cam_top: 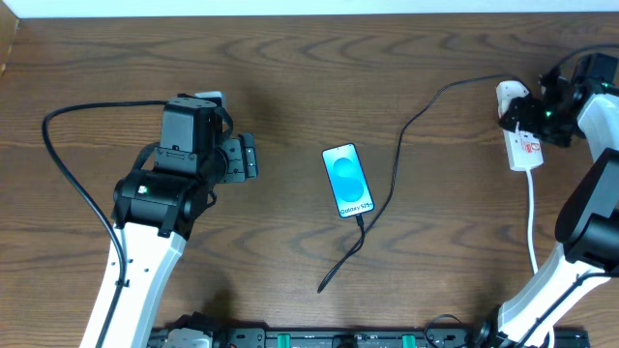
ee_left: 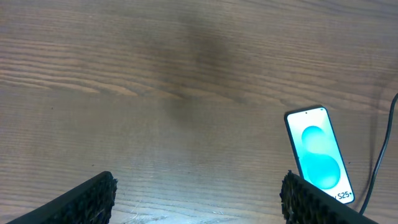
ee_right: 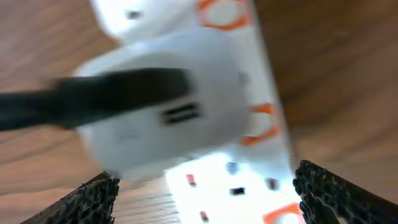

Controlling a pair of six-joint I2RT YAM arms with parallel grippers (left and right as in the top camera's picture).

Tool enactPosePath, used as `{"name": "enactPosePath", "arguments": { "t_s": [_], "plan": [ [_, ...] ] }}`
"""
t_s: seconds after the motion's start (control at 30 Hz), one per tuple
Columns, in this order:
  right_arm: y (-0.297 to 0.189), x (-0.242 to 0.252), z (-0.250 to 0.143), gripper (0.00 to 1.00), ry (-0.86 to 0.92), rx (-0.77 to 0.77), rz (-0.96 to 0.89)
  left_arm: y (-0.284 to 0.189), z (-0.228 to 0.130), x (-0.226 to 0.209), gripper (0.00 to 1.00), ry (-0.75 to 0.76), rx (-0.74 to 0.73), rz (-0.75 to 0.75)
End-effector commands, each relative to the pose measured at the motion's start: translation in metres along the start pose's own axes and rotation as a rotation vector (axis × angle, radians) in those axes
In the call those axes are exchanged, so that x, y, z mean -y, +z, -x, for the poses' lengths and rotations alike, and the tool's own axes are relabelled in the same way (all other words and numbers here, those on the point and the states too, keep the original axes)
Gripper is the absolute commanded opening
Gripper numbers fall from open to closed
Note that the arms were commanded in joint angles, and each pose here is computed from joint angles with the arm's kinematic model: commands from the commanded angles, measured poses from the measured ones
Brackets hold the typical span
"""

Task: Plug charger to phone and switch on socket
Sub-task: 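Raise the right gripper up off the power strip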

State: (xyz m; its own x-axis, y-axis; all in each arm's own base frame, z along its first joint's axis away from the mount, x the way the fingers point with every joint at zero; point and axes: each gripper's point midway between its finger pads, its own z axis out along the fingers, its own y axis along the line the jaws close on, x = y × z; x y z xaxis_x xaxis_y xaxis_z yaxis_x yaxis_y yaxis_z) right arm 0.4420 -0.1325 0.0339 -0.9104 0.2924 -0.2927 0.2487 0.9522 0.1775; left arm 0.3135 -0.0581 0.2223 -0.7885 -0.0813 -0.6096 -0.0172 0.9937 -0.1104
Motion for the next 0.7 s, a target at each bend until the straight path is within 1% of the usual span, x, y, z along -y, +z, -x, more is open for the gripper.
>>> {"name": "enactPosePath", "arguments": {
  "t_s": [0.0,0.27,0.47,0.67],
  "plan": [
    [-0.012,0.014,0.014,0.91,0.009,0.046,-0.091,-0.001,0.001,-0.002,0.85,0.009,0.003,0.012],
    [-0.012,-0.022,0.033,0.91,-0.023,0.123,0.12,-0.001,0.001,-0.002,0.85,0.009,0.003,0.012],
    [-0.011,-0.024,0.033,0.91,-0.048,0.124,0.133,-0.001,0.001,-0.002,0.85,0.009,0.003,0.012],
    [0.0,-0.023,0.023,0.91,-0.035,0.083,0.136,-0.001,0.001,-0.002,0.85,0.009,0.003,0.012]
  ]
}}
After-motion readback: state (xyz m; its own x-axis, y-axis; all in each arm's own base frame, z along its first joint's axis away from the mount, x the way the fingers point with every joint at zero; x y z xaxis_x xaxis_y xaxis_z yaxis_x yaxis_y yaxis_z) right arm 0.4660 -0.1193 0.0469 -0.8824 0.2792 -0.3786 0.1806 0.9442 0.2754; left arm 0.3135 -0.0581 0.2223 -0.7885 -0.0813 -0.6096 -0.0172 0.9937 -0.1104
